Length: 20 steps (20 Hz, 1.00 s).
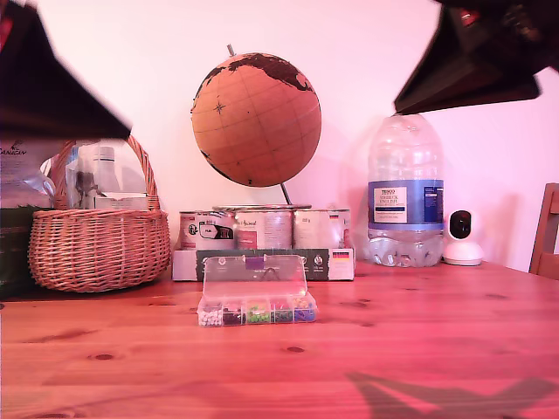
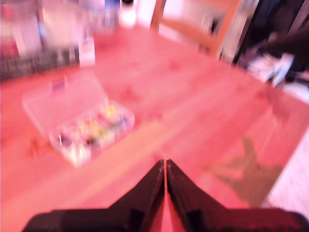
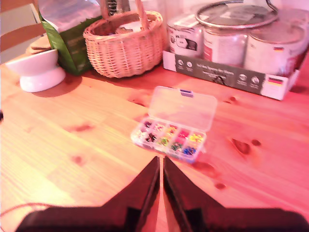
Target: Sort the loose pins on the table into their correct compartments
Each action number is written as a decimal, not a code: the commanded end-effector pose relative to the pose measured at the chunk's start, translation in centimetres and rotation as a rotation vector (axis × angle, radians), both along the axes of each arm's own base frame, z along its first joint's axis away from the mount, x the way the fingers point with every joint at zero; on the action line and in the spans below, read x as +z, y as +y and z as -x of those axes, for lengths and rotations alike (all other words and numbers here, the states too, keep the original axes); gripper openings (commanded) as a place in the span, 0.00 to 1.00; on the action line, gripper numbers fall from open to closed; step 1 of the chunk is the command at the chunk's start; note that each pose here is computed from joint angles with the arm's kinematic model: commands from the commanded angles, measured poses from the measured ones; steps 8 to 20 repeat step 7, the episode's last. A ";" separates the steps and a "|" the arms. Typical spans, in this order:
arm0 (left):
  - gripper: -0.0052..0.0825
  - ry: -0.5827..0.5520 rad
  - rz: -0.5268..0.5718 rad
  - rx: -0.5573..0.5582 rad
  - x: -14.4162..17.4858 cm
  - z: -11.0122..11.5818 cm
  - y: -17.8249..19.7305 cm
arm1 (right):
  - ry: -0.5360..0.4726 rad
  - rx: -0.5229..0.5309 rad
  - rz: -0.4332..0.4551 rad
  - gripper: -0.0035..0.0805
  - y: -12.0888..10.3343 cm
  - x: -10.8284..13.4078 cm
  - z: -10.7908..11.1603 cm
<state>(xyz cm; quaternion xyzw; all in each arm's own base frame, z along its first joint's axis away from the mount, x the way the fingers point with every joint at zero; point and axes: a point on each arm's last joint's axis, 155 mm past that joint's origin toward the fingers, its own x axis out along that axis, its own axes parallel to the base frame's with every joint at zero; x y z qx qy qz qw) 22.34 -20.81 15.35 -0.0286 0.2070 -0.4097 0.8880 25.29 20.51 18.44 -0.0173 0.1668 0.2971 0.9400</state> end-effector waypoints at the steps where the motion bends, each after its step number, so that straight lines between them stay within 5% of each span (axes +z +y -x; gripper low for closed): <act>1: 0.04 0.019 -0.008 0.003 -0.3 0.1 0.1 | 0.016 -0.006 0.016 0.03 -0.1 -0.7 0.0; 20: 0.04 0.085 -0.048 0.003 -2.0 0.7 0.5 | 0.068 -0.006 0.064 0.03 -0.6 -2.3 0.5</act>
